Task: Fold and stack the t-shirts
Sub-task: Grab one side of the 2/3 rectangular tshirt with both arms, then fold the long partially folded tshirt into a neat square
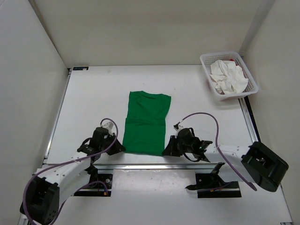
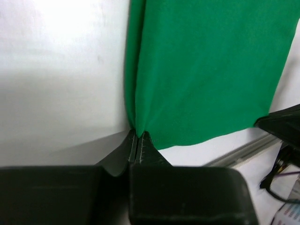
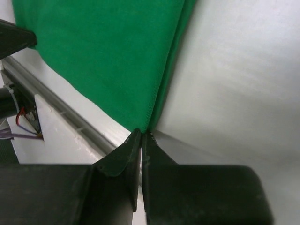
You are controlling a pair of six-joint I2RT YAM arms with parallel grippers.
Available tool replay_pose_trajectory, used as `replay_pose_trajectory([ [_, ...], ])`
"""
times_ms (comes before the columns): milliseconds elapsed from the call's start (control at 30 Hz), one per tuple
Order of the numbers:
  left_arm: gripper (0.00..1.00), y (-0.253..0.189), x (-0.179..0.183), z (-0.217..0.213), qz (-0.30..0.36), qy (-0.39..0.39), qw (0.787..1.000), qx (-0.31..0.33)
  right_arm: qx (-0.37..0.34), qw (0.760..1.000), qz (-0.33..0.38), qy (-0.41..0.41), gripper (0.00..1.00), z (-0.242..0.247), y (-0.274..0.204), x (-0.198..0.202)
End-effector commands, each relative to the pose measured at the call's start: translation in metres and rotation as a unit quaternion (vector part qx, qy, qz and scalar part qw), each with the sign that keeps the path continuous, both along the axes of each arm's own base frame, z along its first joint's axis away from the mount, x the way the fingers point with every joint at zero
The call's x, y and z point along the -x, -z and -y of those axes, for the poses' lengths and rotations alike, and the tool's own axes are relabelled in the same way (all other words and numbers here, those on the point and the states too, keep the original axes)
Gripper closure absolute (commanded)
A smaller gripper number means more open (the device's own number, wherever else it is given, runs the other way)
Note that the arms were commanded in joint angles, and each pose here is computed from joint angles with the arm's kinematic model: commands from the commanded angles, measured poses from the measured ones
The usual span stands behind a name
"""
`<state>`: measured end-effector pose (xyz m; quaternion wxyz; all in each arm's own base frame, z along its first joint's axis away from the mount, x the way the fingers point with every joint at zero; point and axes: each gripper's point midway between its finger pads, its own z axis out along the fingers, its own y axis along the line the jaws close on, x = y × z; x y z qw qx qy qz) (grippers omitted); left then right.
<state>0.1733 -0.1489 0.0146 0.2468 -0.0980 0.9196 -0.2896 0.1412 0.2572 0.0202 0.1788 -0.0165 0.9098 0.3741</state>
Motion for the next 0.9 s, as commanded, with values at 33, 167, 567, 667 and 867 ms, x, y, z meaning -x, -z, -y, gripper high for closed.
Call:
replay_pose_trajectory([
  [33,1.0,0.009,0.037,-0.015,-0.043,0.033,0.997,-0.051,0.001,1.0,-0.005,0.009,1.0,0.008,-0.003,0.027],
  [167,1.0,-0.004,0.064,0.01,-0.055,0.075,0.995,-0.023,0.015,1.0,-0.011,0.008,1.0,0.015,-0.008,0.047],
  [567,1.0,-0.165,-0.099,0.053,0.082,0.016,0.992,0.095,-0.024,0.991,0.117,0.066,1.0,0.042,-0.122,-0.118],
  [667,1.0,-0.169,-0.153,0.043,0.092,-0.025,0.992,0.084,-0.021,0.989,0.123,0.076,1.0,0.046,-0.129,-0.163],
  [867,1.0,-0.14,-0.235,0.031,0.061,-0.071,0.994,0.063,0.005,0.99,0.111,0.086,1.0,0.052,-0.13,-0.247],
])
